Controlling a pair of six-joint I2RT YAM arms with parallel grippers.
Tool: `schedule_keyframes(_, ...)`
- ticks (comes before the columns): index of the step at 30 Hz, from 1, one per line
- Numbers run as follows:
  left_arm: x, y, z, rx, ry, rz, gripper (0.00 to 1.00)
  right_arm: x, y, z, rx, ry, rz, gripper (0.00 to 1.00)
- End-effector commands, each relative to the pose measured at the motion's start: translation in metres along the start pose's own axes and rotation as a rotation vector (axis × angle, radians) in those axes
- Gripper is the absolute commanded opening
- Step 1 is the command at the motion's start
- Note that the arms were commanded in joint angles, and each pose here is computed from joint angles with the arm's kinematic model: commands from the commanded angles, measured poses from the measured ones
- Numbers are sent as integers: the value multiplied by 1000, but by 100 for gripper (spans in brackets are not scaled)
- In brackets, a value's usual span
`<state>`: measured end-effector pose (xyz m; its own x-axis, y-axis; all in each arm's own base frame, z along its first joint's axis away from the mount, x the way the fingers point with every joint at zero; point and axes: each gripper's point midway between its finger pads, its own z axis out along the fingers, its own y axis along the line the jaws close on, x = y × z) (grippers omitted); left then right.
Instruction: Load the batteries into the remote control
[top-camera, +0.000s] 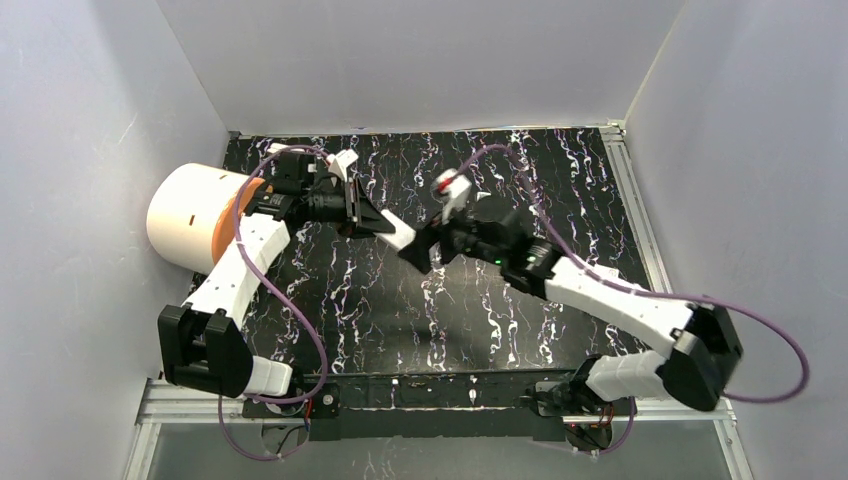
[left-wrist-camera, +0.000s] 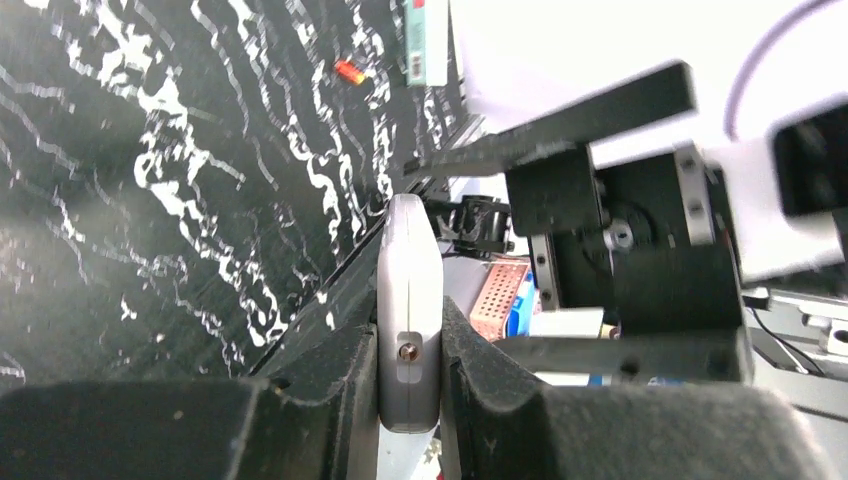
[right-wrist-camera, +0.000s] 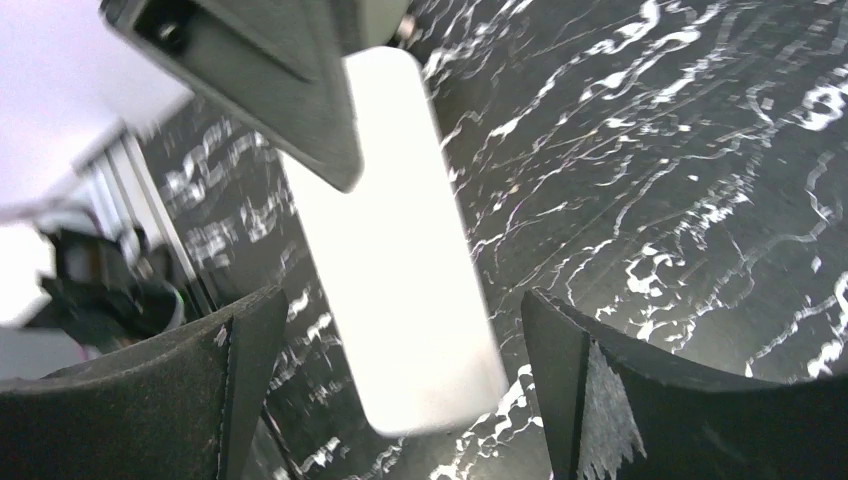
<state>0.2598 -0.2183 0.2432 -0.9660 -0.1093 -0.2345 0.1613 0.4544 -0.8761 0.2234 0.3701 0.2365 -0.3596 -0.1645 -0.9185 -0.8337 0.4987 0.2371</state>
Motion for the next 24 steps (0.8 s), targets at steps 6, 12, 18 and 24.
schedule_keyframes(6, -31, -63, -17, 244, -30, 86, 0, -87, -32, -76, -46, -581, 759, 97)
schedule_keyframes(12, -37, -86, -26, 331, -35, 123, 0, -101, -7, -70, -244, -546, 948, 84)
schedule_keyframes(18, -38, -86, -29, 338, -22, 82, 0, -107, 2, -71, -322, -548, 963, 58)
schedule_keyframes(24, -43, -86, -32, 356, -38, 69, 0, -101, 3, -68, -338, -541, 945, 20)
